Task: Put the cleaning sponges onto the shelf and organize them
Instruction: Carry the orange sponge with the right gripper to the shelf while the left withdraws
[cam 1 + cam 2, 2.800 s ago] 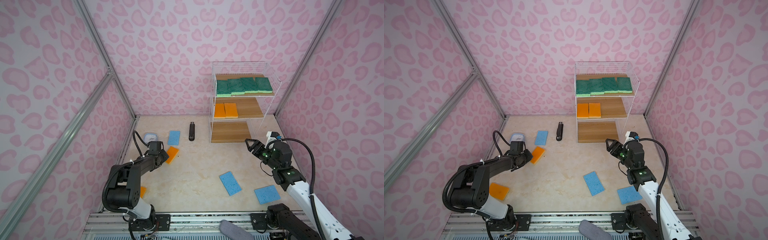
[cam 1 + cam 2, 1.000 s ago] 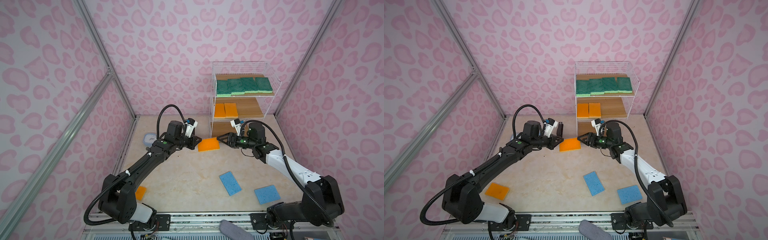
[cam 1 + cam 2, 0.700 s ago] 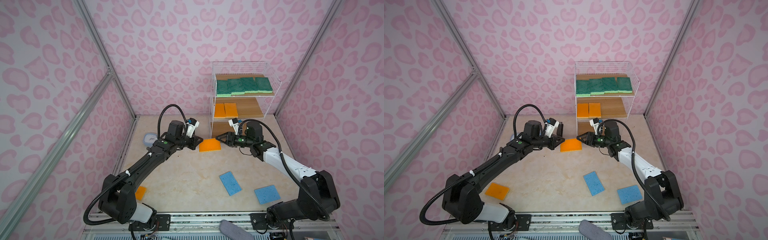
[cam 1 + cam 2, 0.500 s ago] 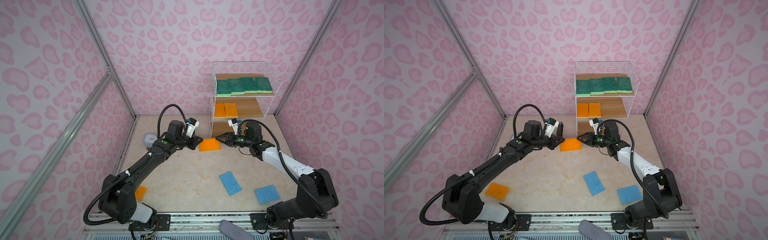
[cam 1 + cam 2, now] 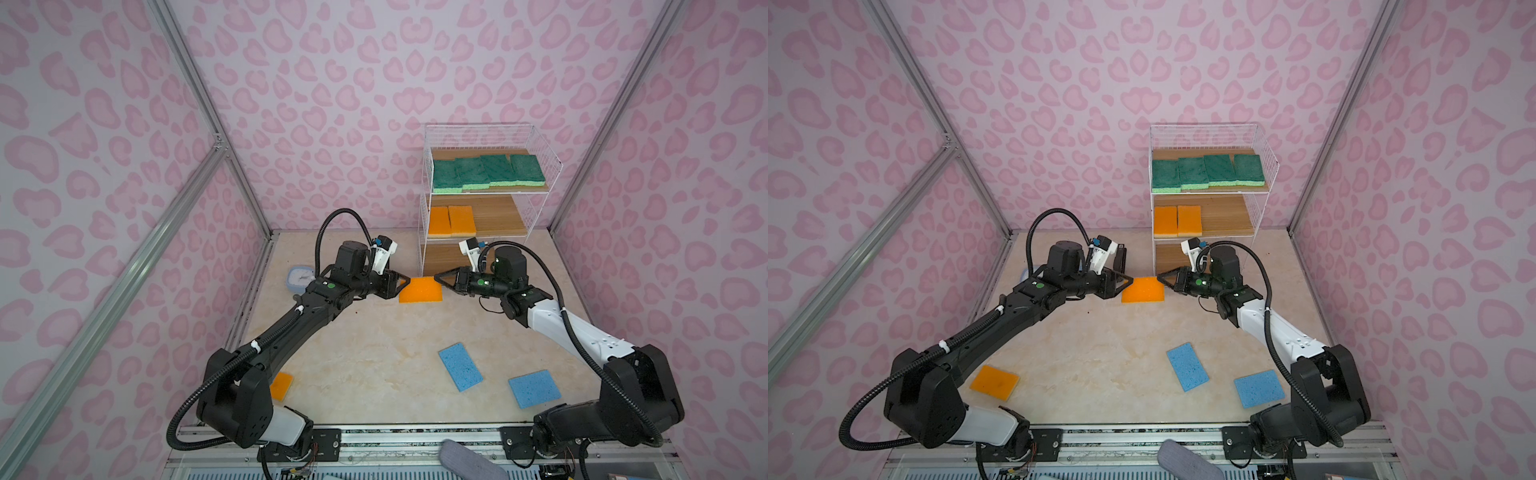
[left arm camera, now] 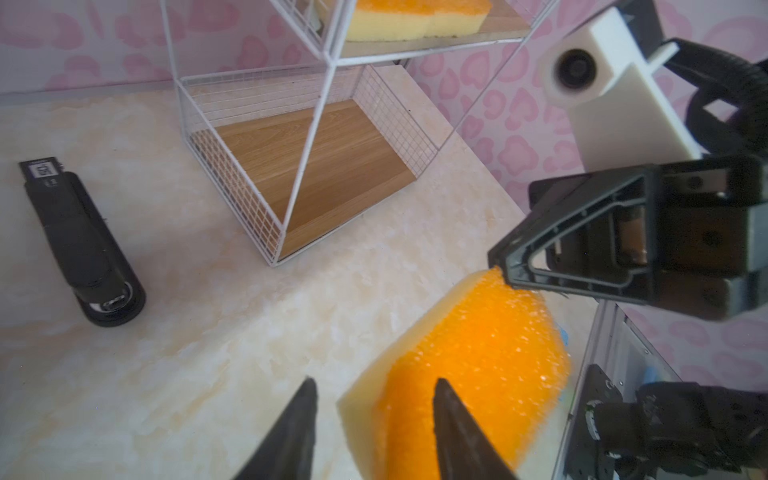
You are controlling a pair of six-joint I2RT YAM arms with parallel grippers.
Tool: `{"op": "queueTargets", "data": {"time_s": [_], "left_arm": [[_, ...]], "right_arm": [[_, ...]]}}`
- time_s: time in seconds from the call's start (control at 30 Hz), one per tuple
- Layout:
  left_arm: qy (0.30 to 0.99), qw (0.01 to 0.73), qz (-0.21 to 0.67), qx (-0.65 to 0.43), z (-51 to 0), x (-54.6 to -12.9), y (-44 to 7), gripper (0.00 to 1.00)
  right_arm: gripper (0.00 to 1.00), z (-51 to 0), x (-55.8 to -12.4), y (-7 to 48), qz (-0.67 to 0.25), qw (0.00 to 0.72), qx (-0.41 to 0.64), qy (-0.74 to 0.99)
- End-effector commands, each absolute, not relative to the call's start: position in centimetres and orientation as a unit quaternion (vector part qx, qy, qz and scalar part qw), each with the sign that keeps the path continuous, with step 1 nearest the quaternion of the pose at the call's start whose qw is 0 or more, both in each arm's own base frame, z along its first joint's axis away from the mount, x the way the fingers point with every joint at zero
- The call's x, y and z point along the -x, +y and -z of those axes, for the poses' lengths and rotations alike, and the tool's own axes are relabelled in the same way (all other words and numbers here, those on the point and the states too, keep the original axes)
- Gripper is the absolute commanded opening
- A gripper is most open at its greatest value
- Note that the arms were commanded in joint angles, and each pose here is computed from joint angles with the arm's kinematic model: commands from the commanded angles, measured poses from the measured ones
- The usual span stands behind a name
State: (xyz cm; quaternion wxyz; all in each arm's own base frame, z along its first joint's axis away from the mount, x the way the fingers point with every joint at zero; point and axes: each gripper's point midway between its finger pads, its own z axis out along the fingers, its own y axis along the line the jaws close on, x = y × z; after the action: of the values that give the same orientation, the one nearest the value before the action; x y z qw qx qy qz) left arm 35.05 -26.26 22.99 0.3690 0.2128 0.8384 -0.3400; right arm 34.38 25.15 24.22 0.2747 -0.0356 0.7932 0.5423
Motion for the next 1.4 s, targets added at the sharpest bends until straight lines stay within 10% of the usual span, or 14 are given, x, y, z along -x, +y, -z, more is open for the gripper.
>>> {"op": "queueTargets", "data": {"time_s": [0.0, 0.53, 1.37], "left_arm": [[0.854, 0.415, 0.280, -0.144, -23.3, -37.0, -23.6, 0.98], [0.865, 0.430, 0.257, -0.001, -20.5, -34.7, -18.8, 0.98], [0.884, 0.370, 0.286, -0.001, -14.8, -29.4, -18.0, 0.98]], "right_arm": [[0.02, -25.0, -35.1, 24.1, -0.530, 0.316, 0.006, 0.787], [0.00, -29.1, -32.1, 9.1, -0.379, 0.545, -0.284, 0.693], [0.00, -35.3, -40.0, 4.1, -0.353, 0.613, -0.400, 0.583]]}}
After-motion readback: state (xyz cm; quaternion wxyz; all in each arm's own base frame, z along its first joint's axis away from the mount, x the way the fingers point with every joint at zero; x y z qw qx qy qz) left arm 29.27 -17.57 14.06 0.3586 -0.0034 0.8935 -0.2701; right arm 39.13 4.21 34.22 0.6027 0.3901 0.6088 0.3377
